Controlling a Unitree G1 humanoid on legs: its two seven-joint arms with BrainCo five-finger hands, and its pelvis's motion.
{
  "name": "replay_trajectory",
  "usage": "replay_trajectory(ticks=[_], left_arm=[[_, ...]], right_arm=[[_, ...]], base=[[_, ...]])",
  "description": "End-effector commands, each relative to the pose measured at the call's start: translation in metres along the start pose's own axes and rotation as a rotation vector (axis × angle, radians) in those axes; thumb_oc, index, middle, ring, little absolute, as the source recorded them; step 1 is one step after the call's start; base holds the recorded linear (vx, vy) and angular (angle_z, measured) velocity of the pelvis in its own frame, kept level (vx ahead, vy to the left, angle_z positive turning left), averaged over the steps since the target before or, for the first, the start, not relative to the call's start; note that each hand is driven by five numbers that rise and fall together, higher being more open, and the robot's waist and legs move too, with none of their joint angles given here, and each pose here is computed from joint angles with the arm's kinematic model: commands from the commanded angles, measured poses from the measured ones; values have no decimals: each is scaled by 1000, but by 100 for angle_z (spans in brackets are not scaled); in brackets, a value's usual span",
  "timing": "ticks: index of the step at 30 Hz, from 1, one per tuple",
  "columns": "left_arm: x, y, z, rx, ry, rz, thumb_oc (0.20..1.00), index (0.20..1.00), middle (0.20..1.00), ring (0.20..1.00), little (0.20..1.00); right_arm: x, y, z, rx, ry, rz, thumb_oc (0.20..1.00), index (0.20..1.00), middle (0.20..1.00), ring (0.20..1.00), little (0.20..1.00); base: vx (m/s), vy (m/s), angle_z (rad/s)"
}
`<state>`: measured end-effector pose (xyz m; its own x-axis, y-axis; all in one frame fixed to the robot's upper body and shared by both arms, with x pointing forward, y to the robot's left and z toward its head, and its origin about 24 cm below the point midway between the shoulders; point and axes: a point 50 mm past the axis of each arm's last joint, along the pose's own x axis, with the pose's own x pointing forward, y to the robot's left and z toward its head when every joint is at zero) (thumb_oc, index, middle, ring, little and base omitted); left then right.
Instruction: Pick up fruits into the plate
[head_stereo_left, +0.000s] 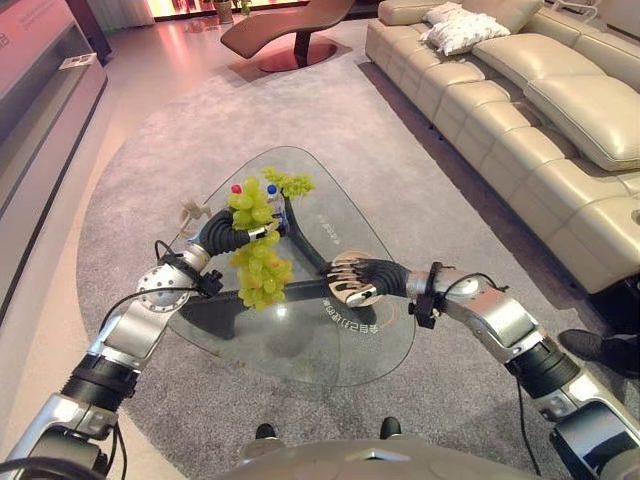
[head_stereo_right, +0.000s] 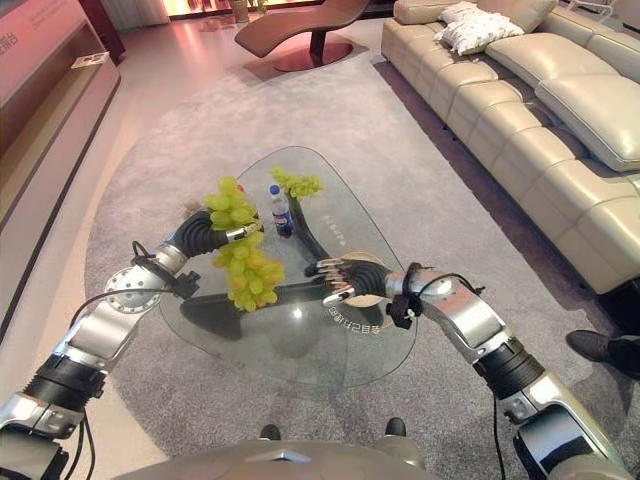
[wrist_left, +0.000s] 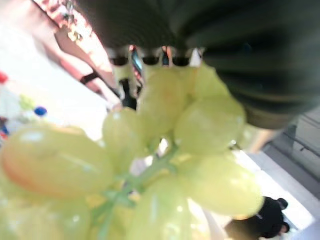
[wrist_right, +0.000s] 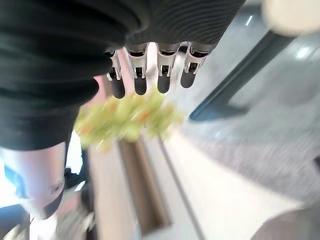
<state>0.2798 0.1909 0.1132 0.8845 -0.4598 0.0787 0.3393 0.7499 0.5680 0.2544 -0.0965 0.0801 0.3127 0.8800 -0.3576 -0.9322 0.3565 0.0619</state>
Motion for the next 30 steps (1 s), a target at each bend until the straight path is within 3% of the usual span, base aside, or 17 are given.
replay_trajectory(ticks=[1, 9, 16, 23, 30], left_arm=[[28, 10, 52, -55, -241, -23, 200, 200, 200, 200, 200], [43, -21, 56, -238, -258, -79, 200, 200, 200, 200, 200], [50, -37, 70, -312, -310, -97, 200, 200, 200, 200, 200], [50, -23, 70, -233, -285, 1, 200, 200, 200, 200, 200], [39, 14, 65, -87, -267, 145, 200, 200, 200, 200, 200]], right_arm=[[15, 19, 39, -19, -171, 143, 1000, 1000, 1000, 1000, 1000], [35, 51, 88, -93, -443, 227, 1000, 1000, 1000, 1000, 1000], [42, 61, 104, -135, -532, 208, 1000, 1000, 1000, 1000, 1000], [37, 56, 96, -134, -469, 188, 1000, 1000, 1000, 1000, 1000], [13, 38, 76, -142, -366, 200, 1000, 1000, 1000, 1000, 1000]], base=[[0, 0, 0], [10, -7, 3], [0, 0, 0], [0, 0, 0], [0, 0, 0]])
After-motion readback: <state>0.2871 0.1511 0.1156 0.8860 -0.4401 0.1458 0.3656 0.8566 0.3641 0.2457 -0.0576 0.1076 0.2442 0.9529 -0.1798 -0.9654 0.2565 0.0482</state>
